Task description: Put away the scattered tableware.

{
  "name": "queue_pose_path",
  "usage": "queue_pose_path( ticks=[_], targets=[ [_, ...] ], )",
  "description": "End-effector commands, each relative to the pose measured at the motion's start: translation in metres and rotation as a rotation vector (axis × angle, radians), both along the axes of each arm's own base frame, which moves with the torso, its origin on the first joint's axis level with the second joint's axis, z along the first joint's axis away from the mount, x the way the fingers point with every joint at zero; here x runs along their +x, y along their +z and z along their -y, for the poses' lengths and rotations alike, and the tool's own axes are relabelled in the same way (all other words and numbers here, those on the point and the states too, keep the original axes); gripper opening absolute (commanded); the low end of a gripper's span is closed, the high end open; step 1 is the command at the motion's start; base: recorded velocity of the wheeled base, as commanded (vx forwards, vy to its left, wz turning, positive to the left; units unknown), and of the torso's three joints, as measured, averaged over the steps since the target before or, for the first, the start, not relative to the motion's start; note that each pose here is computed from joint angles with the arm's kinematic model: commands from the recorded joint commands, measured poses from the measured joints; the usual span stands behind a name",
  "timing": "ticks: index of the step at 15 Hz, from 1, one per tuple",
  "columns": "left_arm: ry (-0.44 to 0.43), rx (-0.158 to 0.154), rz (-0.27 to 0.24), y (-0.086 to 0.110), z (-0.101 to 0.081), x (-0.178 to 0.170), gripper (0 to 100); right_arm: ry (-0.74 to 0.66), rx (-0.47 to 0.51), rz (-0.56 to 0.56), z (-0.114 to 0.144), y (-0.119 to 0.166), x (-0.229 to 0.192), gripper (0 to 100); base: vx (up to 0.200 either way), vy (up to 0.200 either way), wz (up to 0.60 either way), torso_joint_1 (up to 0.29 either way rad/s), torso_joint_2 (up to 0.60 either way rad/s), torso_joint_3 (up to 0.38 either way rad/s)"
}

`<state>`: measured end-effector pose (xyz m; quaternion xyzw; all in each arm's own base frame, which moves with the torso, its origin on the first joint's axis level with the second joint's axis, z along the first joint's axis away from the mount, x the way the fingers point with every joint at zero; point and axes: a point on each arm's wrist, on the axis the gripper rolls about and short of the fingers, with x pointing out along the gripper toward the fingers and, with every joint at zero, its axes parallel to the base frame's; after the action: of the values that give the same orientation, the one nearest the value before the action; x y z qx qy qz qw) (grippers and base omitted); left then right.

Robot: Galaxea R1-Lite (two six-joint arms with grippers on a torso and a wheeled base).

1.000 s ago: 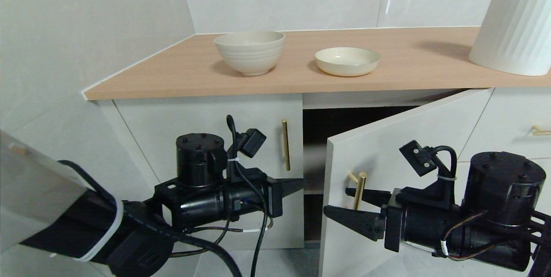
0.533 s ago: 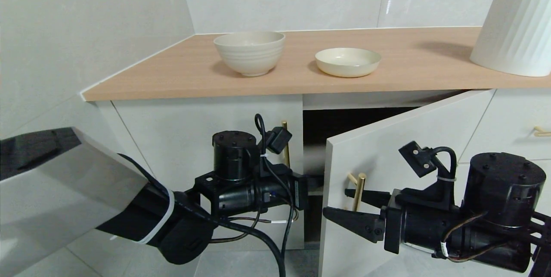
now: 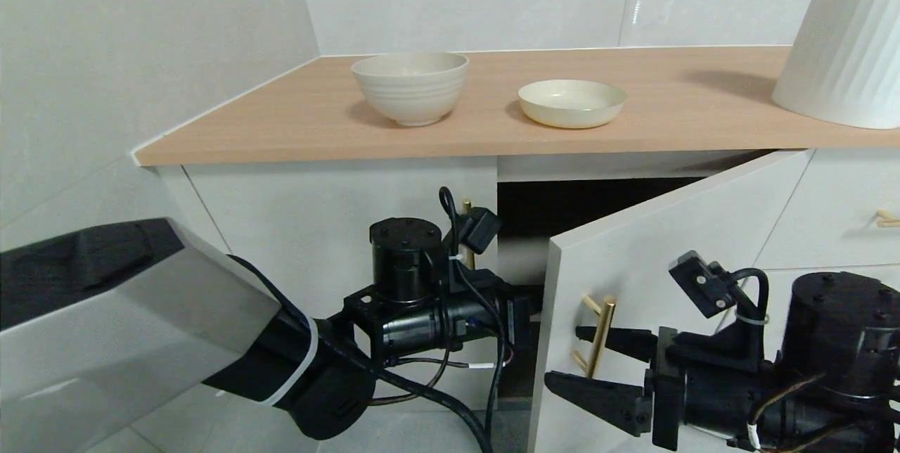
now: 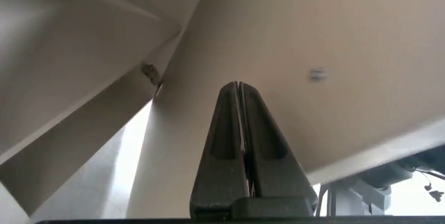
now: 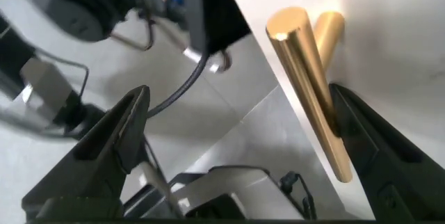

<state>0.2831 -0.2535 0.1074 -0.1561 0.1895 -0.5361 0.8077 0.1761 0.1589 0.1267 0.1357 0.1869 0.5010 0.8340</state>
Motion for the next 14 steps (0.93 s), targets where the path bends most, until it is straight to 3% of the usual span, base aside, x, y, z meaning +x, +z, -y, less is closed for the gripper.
queue_pose_path(
  ticks=[1, 5, 6, 8, 10, 14],
  targets=[
    [-0.002, -0.005, 0.007, -0.003, -0.001, -0.002, 0, -0.068, 0.019, 0.064, 0.025, 0.009, -0.015, 100, 0.000, 0.000, 0.00, 0.000, 0.00, 0.000],
    [-0.023, -0.028, 0.040, -0.015, 0.003, -0.006, 0, -0.128, -0.063, 0.123, 0.048, 0.001, -0.030, 100, 0.000, 0.000, 0.00, 0.000, 0.00, 0.000],
    [-0.023, -0.037, 0.051, -0.016, 0.004, -0.005, 0, -0.253, -0.131, 0.171, 0.057, -0.002, -0.022, 100, 0.000, 0.000, 0.00, 0.000, 0.00, 0.000],
    [-0.024, -0.052, 0.068, -0.009, 0.004, -0.006, 0, -0.407, -0.173, 0.196, 0.062, 0.001, -0.020, 100, 0.000, 0.000, 0.00, 0.000, 0.00, 0.000],
    [-0.030, -0.069, 0.086, -0.001, 0.006, -0.006, 0, -0.421, -0.196, 0.211, 0.062, 0.010, -0.025, 100, 0.000, 0.000, 0.00, 0.000, 0.00, 0.000],
    [-0.033, -0.070, 0.088, -0.001, 0.009, -0.006, 0, -0.388, -0.272, 0.123, 0.078, 0.040, -0.051, 100, 0.000, 0.000, 0.00, 0.000, 0.00, 0.000]
  ],
)
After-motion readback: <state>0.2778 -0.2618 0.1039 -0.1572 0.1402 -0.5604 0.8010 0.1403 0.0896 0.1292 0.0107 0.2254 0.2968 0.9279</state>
